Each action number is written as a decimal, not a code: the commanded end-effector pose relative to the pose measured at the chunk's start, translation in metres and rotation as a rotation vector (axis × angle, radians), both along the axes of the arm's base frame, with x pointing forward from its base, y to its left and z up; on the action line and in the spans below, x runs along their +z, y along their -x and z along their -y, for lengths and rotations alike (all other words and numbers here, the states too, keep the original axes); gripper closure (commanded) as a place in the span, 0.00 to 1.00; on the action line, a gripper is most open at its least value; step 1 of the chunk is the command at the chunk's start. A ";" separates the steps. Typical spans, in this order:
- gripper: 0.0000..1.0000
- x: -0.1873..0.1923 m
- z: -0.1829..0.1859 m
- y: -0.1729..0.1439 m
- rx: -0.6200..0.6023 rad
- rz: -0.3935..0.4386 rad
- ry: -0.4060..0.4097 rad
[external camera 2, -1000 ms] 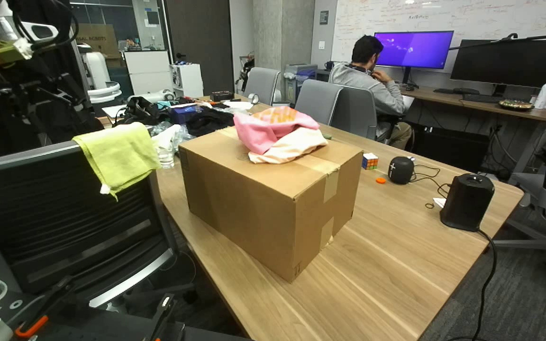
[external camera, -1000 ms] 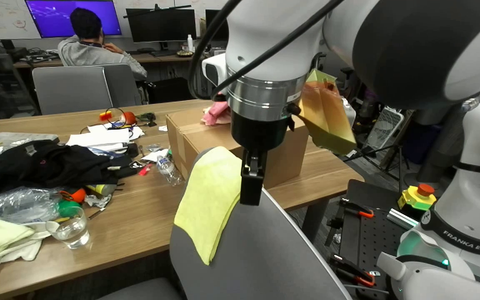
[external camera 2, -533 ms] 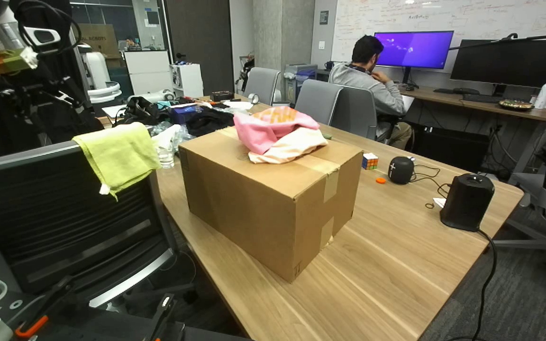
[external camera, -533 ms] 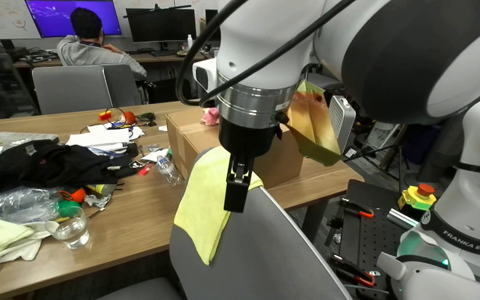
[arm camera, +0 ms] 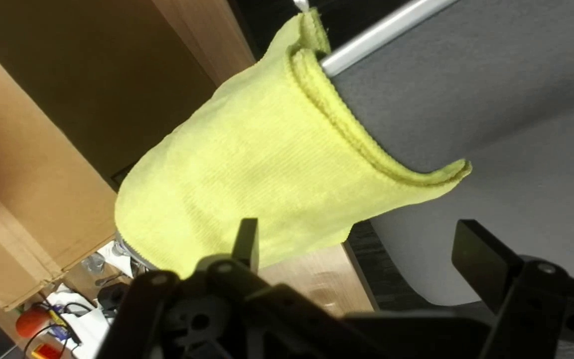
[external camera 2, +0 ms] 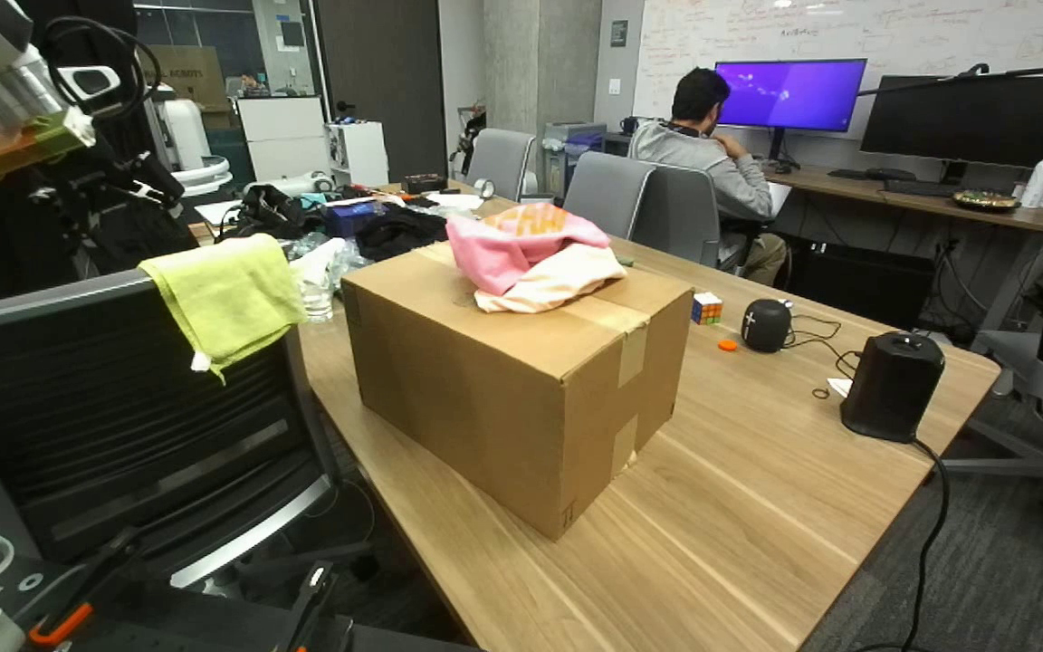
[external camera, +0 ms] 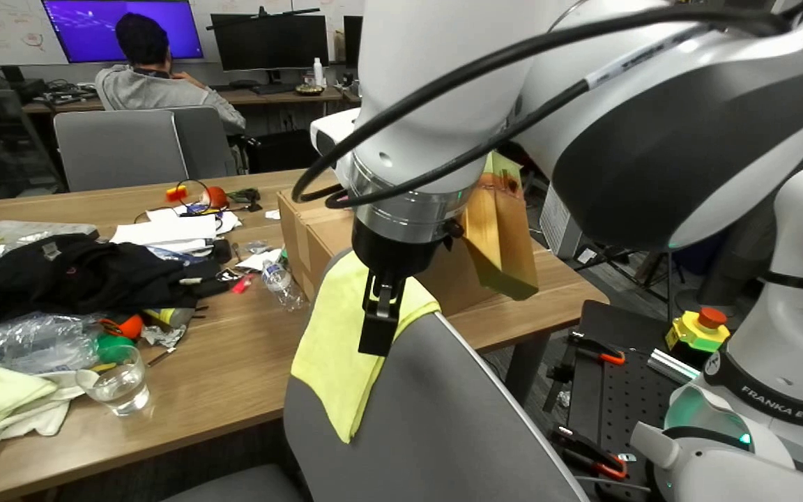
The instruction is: Place the peach and pink shirts and the yellow cloth on top of the brown box
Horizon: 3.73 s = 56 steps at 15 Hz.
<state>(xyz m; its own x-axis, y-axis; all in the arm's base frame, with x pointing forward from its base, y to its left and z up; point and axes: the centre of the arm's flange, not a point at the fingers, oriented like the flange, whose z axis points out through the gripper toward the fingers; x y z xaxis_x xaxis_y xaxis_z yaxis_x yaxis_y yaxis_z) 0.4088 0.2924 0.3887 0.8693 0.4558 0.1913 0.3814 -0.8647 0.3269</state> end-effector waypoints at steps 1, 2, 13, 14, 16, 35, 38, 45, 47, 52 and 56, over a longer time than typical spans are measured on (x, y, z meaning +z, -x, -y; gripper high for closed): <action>0.00 -0.008 0.002 -0.007 0.002 0.063 0.027; 0.00 -0.009 0.004 -0.009 0.002 0.074 0.040; 0.00 -0.023 0.034 -0.025 -0.047 0.085 0.109; 0.00 -0.025 0.035 -0.024 -0.050 0.083 0.111; 0.00 -0.027 0.035 -0.023 -0.055 0.074 0.110; 0.89 -0.020 0.052 -0.032 -0.139 0.054 0.072; 0.96 -0.009 0.056 -0.033 -0.144 0.073 0.069; 0.93 0.042 0.056 -0.032 -0.149 0.131 0.039; 0.93 0.070 0.052 -0.036 -0.147 0.186 0.027; 0.93 0.139 0.056 -0.053 -0.189 0.297 -0.025; 0.93 0.180 0.073 -0.077 -0.255 0.352 -0.046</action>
